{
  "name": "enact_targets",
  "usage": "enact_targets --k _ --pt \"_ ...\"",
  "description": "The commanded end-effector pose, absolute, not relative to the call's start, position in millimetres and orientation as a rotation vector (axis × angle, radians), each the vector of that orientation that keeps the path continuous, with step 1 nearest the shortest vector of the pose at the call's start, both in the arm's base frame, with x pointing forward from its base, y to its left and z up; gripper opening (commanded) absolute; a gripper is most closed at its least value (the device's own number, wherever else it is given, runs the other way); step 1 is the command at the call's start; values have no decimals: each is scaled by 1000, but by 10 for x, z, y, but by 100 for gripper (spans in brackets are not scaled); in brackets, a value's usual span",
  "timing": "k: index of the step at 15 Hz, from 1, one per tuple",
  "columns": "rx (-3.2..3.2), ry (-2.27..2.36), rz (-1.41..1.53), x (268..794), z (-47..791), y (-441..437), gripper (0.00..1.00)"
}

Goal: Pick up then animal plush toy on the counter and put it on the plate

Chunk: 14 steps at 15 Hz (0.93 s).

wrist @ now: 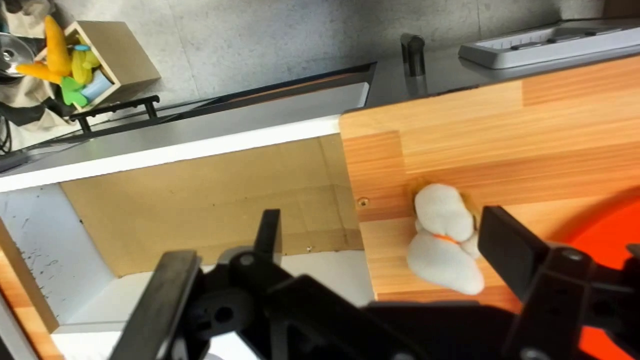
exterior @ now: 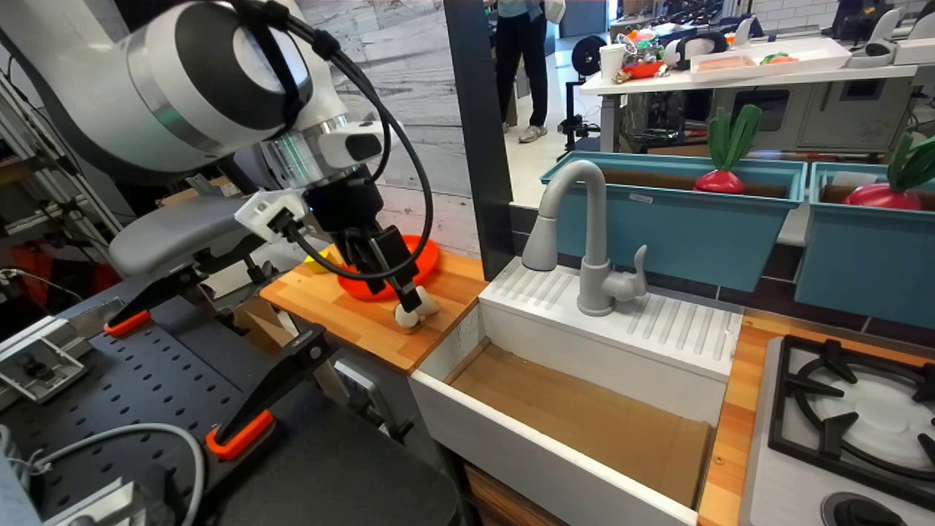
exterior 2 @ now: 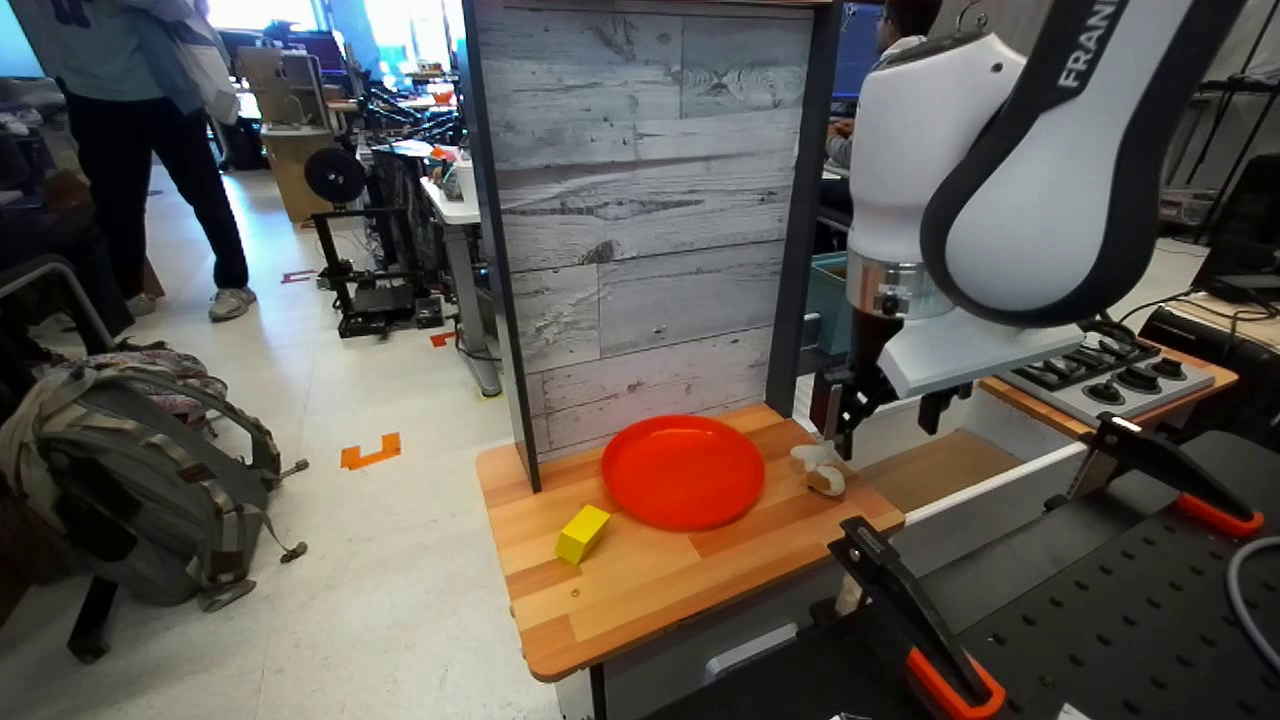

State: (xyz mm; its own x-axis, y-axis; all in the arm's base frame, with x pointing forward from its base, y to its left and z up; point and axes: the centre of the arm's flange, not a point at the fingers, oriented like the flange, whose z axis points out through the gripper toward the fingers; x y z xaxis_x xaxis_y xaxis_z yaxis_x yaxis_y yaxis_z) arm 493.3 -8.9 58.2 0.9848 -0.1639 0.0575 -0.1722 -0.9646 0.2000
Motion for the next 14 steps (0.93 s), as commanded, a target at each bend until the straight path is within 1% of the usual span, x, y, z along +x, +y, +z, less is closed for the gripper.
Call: enact_targets --k 1,7,8,9,10,11,14 --pt "2954 -256 107 5020 299 -96 100" --pt "2971 -305 113 5115 28 -111 100" --pt "2975 -296 110 5121 6 -108 75" --pt "2976 -290 113 5130 0 -105 72" --pt "2979 -289 114 5137 -10 -110 65" --pt "2982 -288 116 5140 -7 -118 56" --pt "2987 -285 119 5112 14 -160 34"
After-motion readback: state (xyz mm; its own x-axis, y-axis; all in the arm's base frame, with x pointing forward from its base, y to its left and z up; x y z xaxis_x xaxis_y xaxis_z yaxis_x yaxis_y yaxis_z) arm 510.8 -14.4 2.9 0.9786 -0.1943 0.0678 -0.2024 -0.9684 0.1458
